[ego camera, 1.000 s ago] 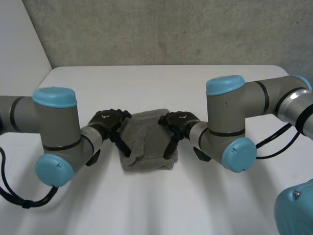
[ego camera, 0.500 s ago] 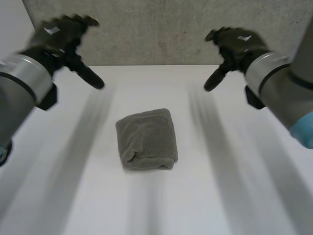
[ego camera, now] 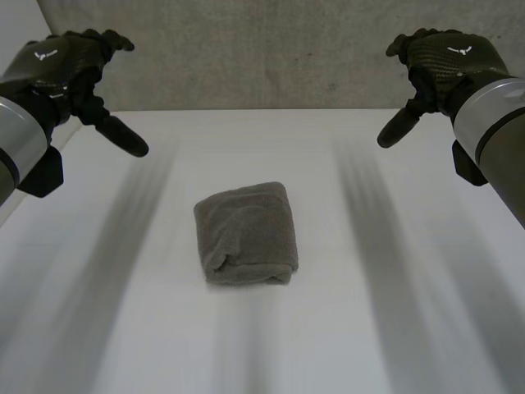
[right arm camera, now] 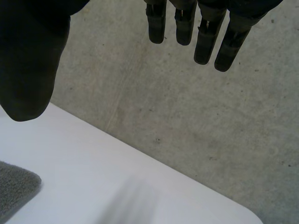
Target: Fold the towel.
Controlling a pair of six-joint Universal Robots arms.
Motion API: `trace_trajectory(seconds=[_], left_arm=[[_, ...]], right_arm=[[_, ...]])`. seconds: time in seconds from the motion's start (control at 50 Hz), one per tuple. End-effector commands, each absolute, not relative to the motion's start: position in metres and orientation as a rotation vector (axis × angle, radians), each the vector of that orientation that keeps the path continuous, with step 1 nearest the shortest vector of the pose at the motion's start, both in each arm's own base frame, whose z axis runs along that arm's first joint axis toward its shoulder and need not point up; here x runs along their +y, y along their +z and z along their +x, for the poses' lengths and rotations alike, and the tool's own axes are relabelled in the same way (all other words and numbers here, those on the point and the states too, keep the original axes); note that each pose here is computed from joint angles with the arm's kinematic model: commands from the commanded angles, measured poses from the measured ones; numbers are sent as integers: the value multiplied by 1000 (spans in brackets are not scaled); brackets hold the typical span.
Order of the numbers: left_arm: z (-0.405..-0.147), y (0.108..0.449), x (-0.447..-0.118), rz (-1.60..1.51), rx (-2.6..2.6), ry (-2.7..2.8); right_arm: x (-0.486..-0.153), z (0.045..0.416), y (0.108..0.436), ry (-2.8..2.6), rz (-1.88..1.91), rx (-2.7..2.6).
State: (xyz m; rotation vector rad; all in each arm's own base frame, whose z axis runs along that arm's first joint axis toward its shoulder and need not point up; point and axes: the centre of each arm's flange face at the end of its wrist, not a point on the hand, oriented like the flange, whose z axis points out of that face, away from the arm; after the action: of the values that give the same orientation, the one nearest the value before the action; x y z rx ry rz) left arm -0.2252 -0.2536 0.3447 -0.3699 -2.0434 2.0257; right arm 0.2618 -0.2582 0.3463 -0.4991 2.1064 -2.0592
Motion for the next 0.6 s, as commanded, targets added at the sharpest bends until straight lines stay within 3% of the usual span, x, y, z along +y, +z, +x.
trace_trajectory(seconds=[0.02, 0.6], left_arm=[[-225, 333, -253, -370, -2081, 1985], [-221, 330, -254, -361, -2101, 1979]], right_arm=[[-255, 261, 354, -2081, -489, 2077], [-254, 263, 350, -2064, -502, 2084]])
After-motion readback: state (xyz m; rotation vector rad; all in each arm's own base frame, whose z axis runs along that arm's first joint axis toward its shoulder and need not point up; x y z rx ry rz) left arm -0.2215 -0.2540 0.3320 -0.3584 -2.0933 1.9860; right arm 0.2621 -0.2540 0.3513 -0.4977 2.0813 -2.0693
